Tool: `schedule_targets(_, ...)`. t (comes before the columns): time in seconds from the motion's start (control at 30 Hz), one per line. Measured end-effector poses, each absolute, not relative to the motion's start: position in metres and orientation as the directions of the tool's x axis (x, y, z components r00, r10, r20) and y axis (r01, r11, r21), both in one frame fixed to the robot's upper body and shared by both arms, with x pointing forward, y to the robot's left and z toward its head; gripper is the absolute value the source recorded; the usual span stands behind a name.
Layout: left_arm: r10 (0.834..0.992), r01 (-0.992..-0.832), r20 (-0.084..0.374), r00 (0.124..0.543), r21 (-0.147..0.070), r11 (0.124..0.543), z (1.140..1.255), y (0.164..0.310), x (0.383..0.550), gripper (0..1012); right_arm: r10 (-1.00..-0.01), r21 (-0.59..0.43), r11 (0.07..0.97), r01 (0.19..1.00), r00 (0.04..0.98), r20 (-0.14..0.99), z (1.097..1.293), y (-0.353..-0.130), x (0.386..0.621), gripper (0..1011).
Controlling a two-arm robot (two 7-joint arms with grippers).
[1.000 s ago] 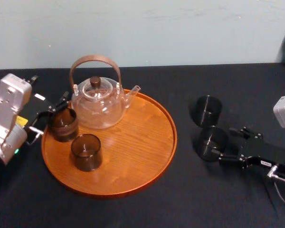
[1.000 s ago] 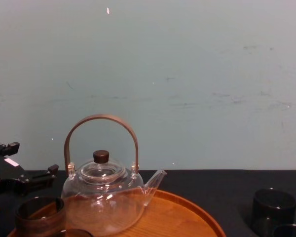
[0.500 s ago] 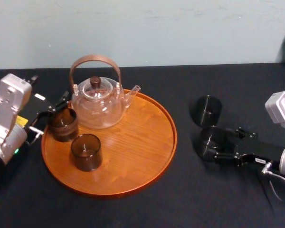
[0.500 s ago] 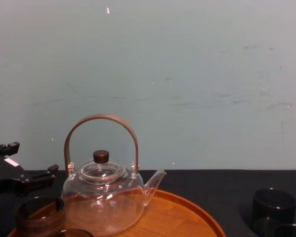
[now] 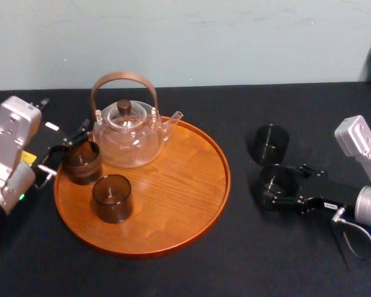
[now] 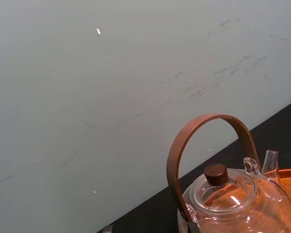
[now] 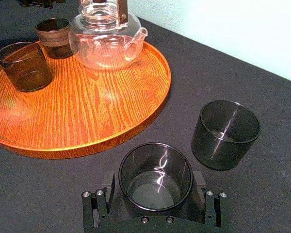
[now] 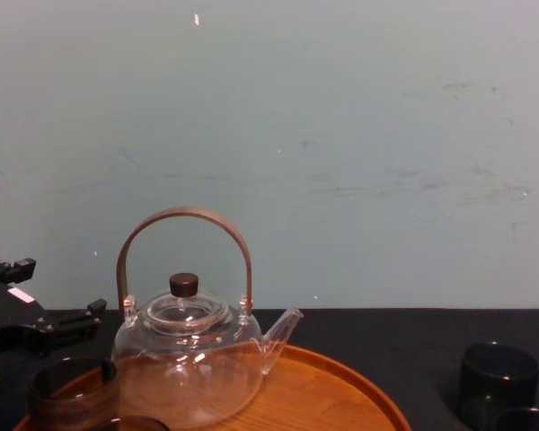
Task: Pick up the glass from the table and place it on the tray.
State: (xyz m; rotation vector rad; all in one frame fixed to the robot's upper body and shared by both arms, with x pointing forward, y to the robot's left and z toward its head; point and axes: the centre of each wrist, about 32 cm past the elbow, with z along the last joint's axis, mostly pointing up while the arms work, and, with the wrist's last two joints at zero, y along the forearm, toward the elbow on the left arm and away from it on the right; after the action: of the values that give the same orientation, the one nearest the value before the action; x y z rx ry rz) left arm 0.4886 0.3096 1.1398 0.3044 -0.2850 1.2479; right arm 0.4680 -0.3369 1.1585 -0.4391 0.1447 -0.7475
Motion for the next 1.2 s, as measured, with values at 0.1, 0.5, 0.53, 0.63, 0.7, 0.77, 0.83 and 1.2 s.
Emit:
schedule_targets(0.1,0.88,-0.955,0.374,0.292,0.07,0.287,1.1398,0.3097,0.4886,1001,-0.686,-0.439,0.646,0.625,0.727,0.026,1.1577,-0.3357,0.4697,1002)
schedule_targets(0.5,0.88,-0.955,0.374,0.292,0.07,0.287,1.1398,0.3096,0.4886,1001,-0.696,-0.454,0.625,0.635,0.717,0.044,1.1542,-0.33,0.4735,1002)
schedule_targets(0.53,0.88,-0.955,0.374,0.292,0.07,0.287,1.1398,0.3096,0.4886,1001,-0.696,-0.454,0.625,0.635,0.717,0.044,1.1542,-0.3301,0.4736,1002)
schedule_targets(0.63,0.88,-0.955,0.374,0.292,0.07,0.287,1.1398,0.3097,0.4886,1001,-0.696,-0.454,0.625,0.635,0.717,0.043,1.1543,-0.3303,0.4736,1002)
schedule_targets(0.7,0.88,-0.955,0.374,0.292,0.07,0.287,1.1398,0.3097,0.4886,1001,-0.696,-0.454,0.625,0.635,0.716,0.043,1.1543,-0.3305,0.4735,1002)
schedule_targets(0.77,0.88,-0.955,0.374,0.292,0.07,0.287,1.1398,0.3096,0.4886,1001,-0.696,-0.454,0.625,0.635,0.716,0.042,1.1543,-0.3306,0.4735,1002)
schedule_targets(0.83,0.88,-0.955,0.374,0.292,0.07,0.287,1.1398,0.3096,0.4886,1001,-0.697,-0.454,0.626,0.635,0.716,0.041,1.1543,-0.3307,0.4735,1002)
schedule_targets(1.2,0.88,-0.955,0.374,0.292,0.07,0.287,1.1398,0.3097,0.4886,1001,-0.696,-0.453,0.627,0.634,0.717,0.039,1.1544,-0.3312,0.4733,902)
